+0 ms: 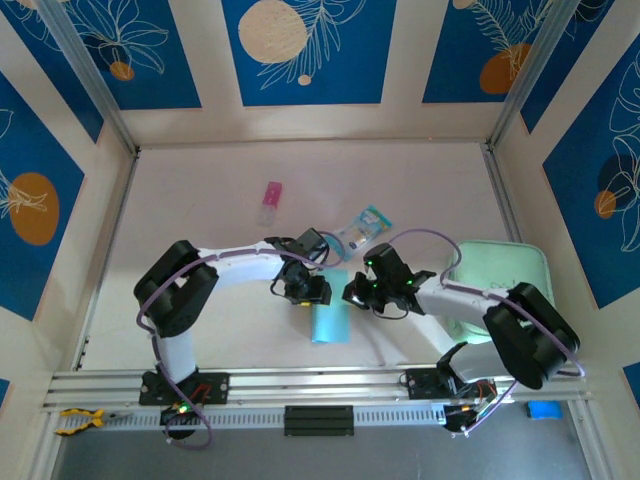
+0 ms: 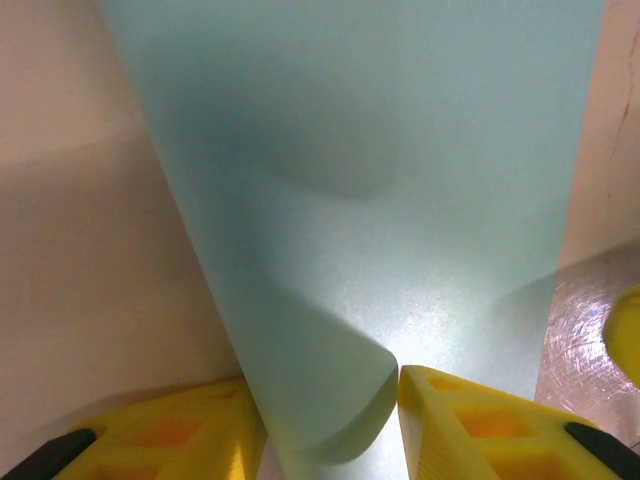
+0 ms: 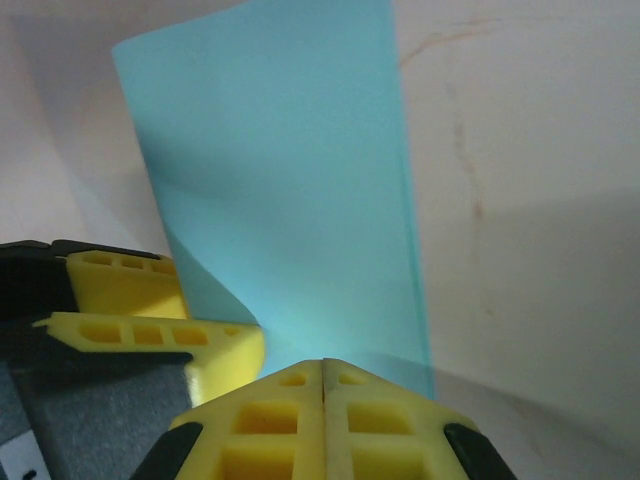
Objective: Fold a paper plane with a square sheet of paper (pick it up from the middle)
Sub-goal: Hold the square sheet of paper at the center of the table.
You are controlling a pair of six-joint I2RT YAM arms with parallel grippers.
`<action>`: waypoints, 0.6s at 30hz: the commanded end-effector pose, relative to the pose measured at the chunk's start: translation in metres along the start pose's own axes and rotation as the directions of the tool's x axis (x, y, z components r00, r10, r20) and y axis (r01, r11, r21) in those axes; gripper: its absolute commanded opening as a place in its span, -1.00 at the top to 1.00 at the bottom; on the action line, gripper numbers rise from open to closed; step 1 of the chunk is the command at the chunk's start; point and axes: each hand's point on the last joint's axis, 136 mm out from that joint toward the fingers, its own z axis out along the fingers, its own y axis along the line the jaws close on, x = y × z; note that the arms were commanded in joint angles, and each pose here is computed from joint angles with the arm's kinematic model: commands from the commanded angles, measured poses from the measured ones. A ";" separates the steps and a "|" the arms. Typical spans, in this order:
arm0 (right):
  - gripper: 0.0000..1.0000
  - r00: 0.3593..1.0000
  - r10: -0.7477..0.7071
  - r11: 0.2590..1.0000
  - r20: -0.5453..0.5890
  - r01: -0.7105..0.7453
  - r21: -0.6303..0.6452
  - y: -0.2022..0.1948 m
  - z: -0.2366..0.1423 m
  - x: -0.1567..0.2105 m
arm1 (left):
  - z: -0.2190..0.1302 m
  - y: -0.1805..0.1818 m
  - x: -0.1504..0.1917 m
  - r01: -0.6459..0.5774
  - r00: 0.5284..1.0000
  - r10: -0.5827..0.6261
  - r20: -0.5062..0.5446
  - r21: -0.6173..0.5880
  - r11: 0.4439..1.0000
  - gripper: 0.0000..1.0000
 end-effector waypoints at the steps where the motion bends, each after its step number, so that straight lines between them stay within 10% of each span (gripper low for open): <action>1: 1.00 1.000 -0.026 0.998 -0.012 0.025 -0.056 0.020 0.007 -0.003 | 0.018 0.014 -0.001 -0.011 1.000 0.011 -0.008 -0.046 0.999 0.15; 18: 1.00 0.986 -0.008 0.989 -0.167 0.032 0.143 -0.050 0.023 0.023 | 0.000 0.001 -0.006 -0.001 0.999 0.001 0.034 0.000 1.000 0.08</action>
